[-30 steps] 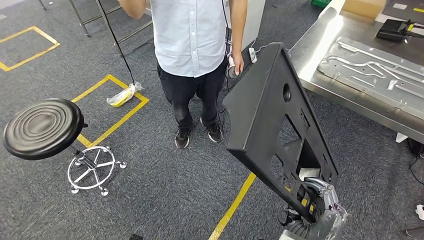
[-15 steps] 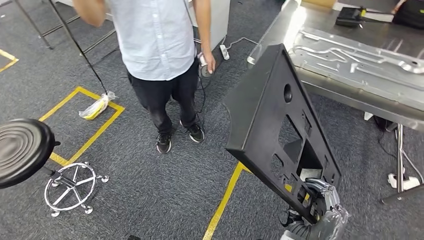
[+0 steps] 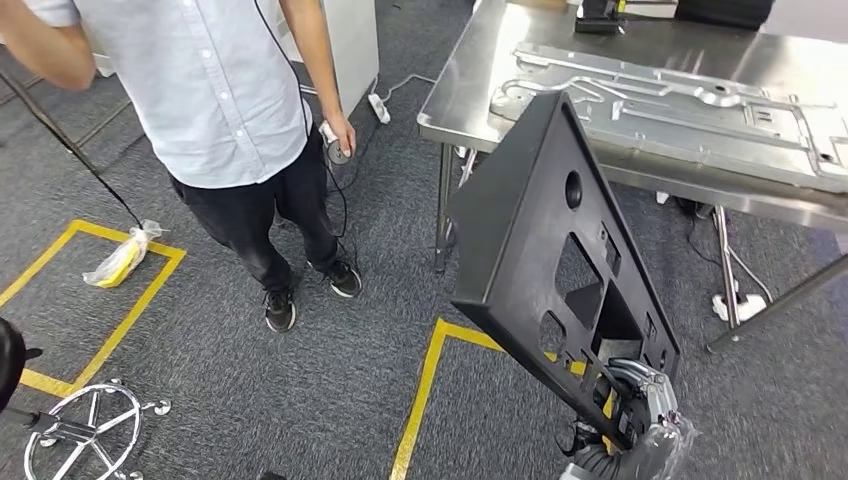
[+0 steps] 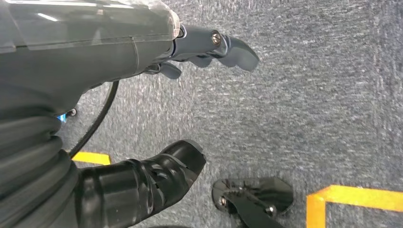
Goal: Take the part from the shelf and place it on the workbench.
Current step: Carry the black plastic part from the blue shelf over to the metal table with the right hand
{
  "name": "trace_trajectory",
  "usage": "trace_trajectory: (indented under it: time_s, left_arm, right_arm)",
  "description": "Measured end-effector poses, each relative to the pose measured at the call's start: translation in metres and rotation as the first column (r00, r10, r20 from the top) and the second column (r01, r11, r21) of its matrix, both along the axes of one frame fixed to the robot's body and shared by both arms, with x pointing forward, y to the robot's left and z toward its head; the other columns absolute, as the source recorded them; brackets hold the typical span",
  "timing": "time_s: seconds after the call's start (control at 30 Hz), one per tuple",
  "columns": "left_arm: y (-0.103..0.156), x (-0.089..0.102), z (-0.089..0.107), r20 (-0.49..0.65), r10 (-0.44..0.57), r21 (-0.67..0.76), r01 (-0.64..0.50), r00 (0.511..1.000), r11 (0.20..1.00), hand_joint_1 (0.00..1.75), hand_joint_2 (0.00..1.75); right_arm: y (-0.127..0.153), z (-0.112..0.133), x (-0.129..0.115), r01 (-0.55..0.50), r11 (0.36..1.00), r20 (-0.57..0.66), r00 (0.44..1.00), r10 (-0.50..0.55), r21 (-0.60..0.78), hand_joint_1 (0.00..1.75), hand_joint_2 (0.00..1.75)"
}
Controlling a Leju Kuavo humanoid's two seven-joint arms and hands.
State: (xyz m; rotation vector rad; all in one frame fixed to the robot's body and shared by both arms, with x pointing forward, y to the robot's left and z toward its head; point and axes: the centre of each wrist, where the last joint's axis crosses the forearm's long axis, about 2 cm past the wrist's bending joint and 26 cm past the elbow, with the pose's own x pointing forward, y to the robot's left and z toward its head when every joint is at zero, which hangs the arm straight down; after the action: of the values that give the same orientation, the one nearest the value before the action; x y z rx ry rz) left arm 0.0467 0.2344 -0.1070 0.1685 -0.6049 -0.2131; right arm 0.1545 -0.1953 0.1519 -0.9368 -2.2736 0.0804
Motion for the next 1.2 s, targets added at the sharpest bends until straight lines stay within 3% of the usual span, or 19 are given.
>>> trace_trajectory:
  time_s: [1.2]
  left_arm:
    - [-0.0001,0.0,-0.0003,0.025,-0.032,-0.044,0.033,0.999,0.998,0.0,1.75]
  right_arm:
    - [0.0017,0.0037,0.0011,-0.012,0.999,0.023,1.0,0.014,-0.047,1.75,1.75]
